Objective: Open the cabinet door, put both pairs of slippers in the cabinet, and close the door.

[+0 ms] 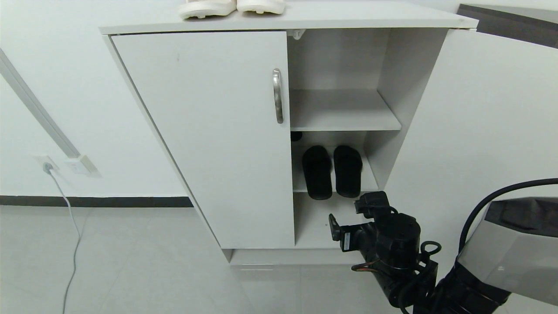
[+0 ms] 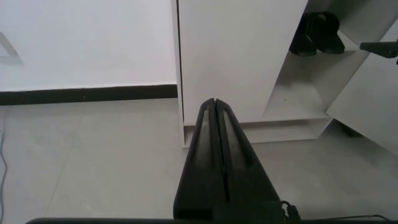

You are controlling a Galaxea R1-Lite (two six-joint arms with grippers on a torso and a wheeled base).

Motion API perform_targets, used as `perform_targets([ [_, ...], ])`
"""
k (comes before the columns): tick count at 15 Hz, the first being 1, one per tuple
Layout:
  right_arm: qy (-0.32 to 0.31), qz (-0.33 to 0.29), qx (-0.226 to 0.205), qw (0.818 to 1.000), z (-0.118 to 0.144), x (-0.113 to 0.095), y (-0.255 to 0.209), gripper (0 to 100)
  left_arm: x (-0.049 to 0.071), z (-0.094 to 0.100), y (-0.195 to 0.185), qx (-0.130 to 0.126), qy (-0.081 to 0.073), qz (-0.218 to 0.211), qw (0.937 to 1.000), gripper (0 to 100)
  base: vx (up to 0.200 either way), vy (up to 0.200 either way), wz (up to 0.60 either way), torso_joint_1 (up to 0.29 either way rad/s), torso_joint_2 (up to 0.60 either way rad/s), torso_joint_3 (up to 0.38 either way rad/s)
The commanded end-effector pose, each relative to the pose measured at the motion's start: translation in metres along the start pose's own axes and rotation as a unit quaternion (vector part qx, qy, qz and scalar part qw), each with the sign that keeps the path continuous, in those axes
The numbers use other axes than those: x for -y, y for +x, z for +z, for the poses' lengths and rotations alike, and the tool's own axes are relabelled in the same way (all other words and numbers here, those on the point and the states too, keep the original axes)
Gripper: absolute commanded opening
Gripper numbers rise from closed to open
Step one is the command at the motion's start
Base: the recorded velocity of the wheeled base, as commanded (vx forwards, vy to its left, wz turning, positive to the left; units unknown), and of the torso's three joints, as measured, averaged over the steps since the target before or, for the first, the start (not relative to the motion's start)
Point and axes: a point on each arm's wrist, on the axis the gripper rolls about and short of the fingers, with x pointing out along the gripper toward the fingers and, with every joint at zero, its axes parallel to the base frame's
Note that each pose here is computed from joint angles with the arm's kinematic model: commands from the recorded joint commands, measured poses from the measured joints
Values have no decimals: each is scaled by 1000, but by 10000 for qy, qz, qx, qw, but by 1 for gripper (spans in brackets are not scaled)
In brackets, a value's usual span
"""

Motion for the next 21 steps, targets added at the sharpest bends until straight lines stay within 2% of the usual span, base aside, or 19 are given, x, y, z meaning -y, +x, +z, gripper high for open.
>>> perform_targets([
  [1,-2,0,-4,10000,-1,0,0,100,0,0,0,-6,-4,4,10000,0,0,0,0,7,2,149],
  [11,-49,15,-5,10000,5,7,-12,100,0,0,0,-6,11,12,10000,0,0,0,0,0,1,197],
  [18,-74,-3,-29,10000,2,7,-12,100,0,0,0,-6,-4,12,10000,0,0,0,0,1,1,26],
  [21,-208,0,-80,9998,-1,8,-12,100,0,0,0,-6,-4,12,10000,0,0,200,0,2,4,2],
])
